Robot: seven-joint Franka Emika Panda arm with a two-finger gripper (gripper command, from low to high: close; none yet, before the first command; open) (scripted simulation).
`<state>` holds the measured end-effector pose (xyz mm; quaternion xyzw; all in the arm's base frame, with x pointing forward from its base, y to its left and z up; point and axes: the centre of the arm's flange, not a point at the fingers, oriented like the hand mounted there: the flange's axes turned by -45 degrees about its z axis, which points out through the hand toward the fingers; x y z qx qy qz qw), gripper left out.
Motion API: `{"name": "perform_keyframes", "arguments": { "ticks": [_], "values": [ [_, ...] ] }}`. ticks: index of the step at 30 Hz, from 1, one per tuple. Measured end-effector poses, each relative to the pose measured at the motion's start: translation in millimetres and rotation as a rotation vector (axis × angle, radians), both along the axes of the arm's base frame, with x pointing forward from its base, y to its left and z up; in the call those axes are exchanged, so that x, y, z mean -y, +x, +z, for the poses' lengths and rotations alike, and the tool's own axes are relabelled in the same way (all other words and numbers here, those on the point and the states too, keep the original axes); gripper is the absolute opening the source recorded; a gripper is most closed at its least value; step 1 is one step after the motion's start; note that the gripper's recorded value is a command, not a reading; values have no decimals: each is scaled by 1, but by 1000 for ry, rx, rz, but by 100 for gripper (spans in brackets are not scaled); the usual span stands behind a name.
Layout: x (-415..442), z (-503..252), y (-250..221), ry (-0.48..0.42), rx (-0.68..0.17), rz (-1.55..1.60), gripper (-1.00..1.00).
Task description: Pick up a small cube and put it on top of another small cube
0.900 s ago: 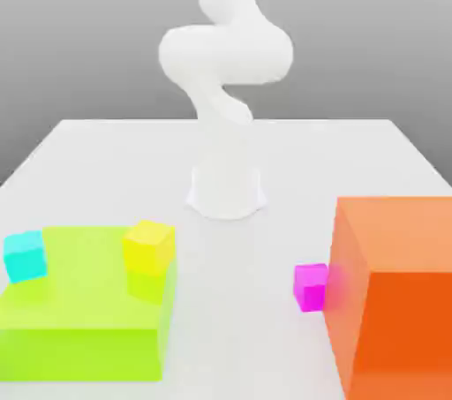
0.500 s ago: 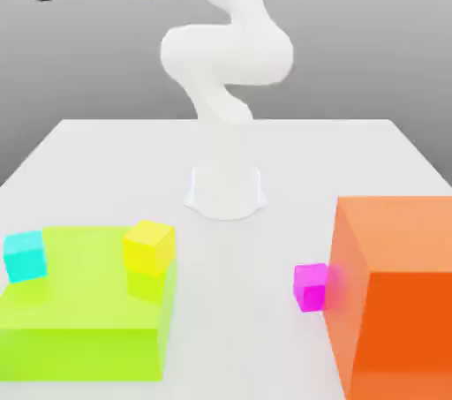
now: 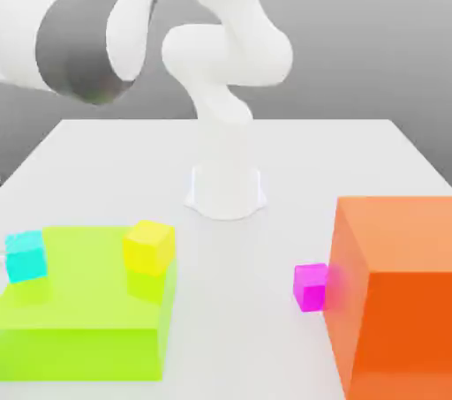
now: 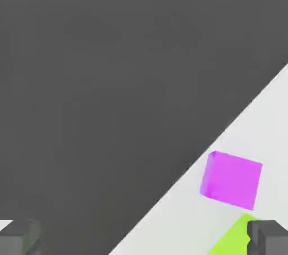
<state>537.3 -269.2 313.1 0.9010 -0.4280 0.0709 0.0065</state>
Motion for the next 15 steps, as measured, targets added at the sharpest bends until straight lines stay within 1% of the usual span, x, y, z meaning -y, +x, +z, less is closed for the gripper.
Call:
{"name": "perform_keyframes", "arguments": {
  "ticks": [6,9,10,15],
  "values": [
    [49,-108,-22,75,-103,-168,0],
    [54,-158,-25,83,-114,-187,0],
    [54,-172,-26,83,-115,-188,-100],
    [54,-172,-26,84,-113,-188,-100]
  ]
}}
